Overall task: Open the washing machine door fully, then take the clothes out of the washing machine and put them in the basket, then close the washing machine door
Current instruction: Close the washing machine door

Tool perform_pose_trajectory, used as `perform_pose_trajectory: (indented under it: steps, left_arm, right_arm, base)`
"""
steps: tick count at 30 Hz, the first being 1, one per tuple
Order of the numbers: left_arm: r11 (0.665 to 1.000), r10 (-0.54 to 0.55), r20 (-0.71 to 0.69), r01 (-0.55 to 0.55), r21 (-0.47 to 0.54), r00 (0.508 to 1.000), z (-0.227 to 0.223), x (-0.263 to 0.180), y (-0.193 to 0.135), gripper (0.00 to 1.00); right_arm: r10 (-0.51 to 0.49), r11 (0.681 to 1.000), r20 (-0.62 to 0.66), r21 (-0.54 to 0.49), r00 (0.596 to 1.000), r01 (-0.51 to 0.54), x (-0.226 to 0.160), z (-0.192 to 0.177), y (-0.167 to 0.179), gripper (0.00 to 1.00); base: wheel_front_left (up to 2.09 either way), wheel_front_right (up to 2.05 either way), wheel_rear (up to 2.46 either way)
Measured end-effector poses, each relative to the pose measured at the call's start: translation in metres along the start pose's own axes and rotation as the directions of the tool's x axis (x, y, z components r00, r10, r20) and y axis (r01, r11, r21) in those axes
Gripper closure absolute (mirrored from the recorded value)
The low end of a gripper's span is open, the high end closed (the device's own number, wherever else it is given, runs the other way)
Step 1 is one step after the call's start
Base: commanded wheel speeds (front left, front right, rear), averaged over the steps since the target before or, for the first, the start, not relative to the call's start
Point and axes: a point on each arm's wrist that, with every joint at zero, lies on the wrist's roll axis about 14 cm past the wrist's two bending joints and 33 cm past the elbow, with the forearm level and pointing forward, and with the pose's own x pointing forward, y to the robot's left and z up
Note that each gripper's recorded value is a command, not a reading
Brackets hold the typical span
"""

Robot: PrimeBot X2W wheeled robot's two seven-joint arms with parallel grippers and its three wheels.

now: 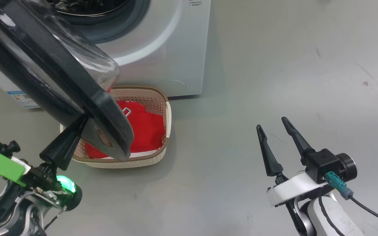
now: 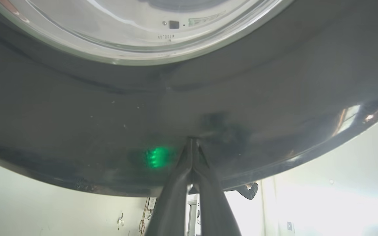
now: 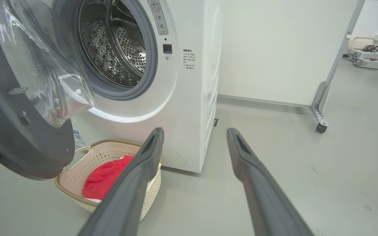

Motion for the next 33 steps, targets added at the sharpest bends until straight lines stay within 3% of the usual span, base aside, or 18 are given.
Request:
perform_pose_trajectory:
  steps: [13, 33]
  left_arm:
    - [0.999, -0.020, -0.077, 0.017, -0.046, 0.997, -0.018, 0.068, 0.007, 1.00]
    - [0.986, 0.018, 0.051, -0.009, -0.168, 0.999, 0.006, 0.157, 0.040, 1.00]
  right_arm:
    - [-0.135, 0.991, -0.004, 0.000, 0.991, 0.135, -0.020, -0.001, -0.036, 0.00]
    - [-0.285, 0.959, -0.044, 0.000, 0.958, 0.285, -0.040, -0.013, -0.074, 0.00]
  base:
    - [0.00, 0.00, 0.00]
    - [0.00, 0.00, 0.00]
